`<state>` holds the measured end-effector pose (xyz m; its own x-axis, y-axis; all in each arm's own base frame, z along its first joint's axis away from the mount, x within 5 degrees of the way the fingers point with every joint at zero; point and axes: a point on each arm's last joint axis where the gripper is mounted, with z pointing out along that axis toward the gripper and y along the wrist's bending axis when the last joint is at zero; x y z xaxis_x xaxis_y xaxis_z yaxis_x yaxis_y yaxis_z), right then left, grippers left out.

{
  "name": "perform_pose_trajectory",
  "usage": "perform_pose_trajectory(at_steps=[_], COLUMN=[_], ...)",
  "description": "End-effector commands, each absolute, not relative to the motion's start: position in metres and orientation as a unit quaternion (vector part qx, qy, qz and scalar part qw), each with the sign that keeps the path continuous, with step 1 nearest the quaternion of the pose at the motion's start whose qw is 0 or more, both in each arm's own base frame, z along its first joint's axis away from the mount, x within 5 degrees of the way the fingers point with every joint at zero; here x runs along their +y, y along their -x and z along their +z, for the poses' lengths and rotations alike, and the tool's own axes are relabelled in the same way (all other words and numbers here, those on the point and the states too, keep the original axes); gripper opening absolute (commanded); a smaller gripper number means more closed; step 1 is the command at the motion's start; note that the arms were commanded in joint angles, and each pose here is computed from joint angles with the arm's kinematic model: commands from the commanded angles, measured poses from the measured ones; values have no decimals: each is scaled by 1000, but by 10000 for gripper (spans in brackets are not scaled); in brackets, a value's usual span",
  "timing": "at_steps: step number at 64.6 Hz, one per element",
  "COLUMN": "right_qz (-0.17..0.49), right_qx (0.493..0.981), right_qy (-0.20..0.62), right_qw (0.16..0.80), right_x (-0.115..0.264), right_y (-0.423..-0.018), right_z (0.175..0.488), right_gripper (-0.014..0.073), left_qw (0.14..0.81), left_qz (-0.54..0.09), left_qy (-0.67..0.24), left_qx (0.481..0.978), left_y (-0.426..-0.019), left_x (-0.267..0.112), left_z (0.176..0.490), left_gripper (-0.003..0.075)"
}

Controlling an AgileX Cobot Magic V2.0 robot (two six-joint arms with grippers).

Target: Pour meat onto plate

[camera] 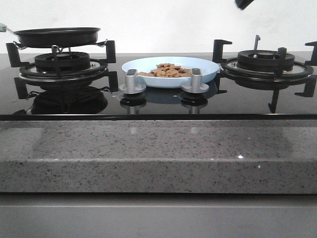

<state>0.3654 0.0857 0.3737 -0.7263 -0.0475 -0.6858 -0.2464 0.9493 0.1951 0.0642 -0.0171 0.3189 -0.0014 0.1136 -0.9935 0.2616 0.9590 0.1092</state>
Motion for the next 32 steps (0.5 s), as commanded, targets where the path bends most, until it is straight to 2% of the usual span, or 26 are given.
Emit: perform_pose_trajectory(at_steps=[1, 19, 32], right_qz=[134, 101, 79], right_qx=[873, 846, 808], right_qy=[95, 101, 100], right_qw=[459, 514, 575], right_x=[83, 61, 43], right_y=[-331, -249, -184], right_z=[404, 378, 350], right_gripper=[-69, -69, -69], left_qw=[730, 730, 730], left_qz=[-63, -64, -64], left_qy=[-126, -126, -125], left_qx=[669, 669, 669], left_y=[-63, -63, -63], left_x=[-17, -17, -17], left_z=[335, 335, 335], left_gripper=[-20, -20, -20])
